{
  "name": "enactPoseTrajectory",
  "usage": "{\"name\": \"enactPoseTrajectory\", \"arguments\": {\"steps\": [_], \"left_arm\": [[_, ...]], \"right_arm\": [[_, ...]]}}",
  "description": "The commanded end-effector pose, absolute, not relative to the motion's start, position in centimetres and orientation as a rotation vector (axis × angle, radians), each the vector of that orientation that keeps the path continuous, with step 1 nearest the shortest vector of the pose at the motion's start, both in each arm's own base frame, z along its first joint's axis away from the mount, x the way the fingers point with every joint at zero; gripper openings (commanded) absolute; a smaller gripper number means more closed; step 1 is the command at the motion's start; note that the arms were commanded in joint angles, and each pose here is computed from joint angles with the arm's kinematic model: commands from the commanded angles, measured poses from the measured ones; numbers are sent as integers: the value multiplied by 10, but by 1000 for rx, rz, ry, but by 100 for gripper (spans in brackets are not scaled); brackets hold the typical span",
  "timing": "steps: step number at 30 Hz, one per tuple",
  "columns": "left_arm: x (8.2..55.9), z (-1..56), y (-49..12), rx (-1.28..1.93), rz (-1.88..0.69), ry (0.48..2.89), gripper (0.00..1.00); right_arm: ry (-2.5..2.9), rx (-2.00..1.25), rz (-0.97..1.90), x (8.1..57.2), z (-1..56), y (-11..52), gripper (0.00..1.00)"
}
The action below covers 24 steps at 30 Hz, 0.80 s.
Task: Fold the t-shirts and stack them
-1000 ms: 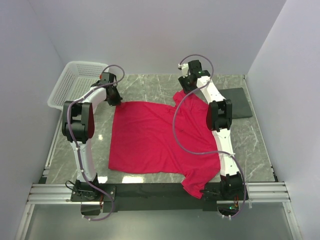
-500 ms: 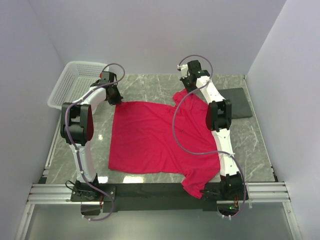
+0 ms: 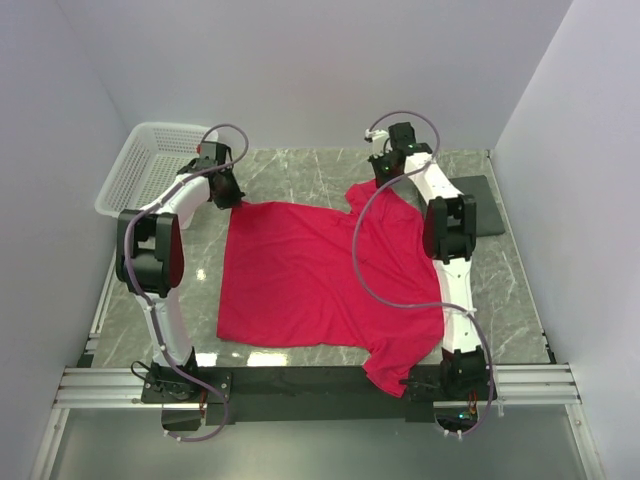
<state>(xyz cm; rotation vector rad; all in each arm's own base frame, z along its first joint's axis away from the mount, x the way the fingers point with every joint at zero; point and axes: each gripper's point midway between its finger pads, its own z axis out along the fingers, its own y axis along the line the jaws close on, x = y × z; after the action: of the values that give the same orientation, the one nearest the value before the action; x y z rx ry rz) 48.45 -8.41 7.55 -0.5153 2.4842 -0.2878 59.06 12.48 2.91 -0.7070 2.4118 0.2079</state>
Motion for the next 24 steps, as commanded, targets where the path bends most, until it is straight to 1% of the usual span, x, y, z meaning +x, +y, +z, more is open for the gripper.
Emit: {"name": "enactPoseTrajectory", "arguments": {"steps": [1,5,18,24], "left_arm": [[492,119,-85,-469,-310,2372,1],[492,127,-86,-463,-324,2344,1],[484,151,-81,-430,-365,2270,1],[474,146,-74,-432,-373,2268,1]], "right_arm": [[2240,-665,310,599,111,131,0],[2186,-655,388,590,144,130,0],[2090,-686,605,551,202,132,0],[2045,-707,661,530,232,129,0]]}}
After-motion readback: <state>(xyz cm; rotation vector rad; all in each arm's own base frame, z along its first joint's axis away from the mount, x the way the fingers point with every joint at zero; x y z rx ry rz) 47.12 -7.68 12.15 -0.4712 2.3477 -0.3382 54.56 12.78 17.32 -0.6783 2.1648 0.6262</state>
